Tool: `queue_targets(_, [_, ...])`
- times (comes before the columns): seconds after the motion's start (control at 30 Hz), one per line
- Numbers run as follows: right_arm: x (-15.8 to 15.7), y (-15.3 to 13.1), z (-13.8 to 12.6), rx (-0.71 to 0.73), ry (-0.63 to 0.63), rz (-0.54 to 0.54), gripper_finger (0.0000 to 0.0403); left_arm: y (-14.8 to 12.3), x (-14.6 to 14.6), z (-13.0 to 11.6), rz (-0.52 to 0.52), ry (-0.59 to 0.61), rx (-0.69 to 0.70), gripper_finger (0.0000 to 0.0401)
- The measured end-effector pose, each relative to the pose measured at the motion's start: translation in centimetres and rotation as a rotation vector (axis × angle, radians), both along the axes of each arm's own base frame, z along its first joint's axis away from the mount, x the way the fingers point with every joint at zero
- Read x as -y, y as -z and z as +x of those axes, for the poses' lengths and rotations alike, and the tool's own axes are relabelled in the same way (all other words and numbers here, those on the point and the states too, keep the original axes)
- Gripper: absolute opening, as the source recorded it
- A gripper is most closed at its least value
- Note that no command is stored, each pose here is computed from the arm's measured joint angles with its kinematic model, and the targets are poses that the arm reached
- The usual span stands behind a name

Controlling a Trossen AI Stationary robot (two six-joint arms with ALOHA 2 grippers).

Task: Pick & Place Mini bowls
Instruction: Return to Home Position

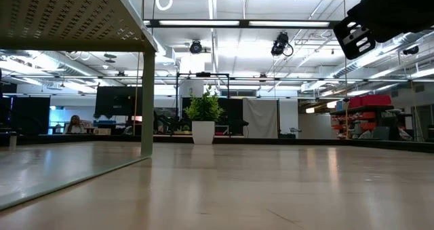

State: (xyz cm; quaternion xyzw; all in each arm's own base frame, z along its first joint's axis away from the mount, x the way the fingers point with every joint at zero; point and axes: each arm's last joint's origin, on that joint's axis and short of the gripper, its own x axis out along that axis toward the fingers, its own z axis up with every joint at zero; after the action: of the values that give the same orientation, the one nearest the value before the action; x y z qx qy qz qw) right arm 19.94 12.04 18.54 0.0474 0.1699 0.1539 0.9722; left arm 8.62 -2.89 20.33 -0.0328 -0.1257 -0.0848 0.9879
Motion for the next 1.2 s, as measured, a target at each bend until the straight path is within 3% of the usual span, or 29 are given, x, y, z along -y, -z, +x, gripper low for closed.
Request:
queue_targets(0.3, [0.0, 0.0, 0.0, -0.001, 0.0, -0.001, 0.0009, -0.2, 0.5, 0.6, 0.035, -0.015, -0.011, 0.0001])
queue_targets(0.83, [0.0, 0.1, 0.0, -0.013, 0.001, -0.003, 0.0009, -3.4, 1.6, 1.1, 0.109, -0.005, -0.023, 0.0001])
queue_targets(1.03, [0.0, 0.1, 0.0, -0.011, 0.002, -0.006, 0.0009, -4.1, 1.5, 1.3, 0.164, -0.181, -0.053, 0.0001])
queue_targets(1.2, [0.4, 0.1, 0.2, -0.008, 0.021, -0.004, 0.0009, -6.3, 0.3, 0.7, 0.209, -0.266, -0.009, 0.0001])
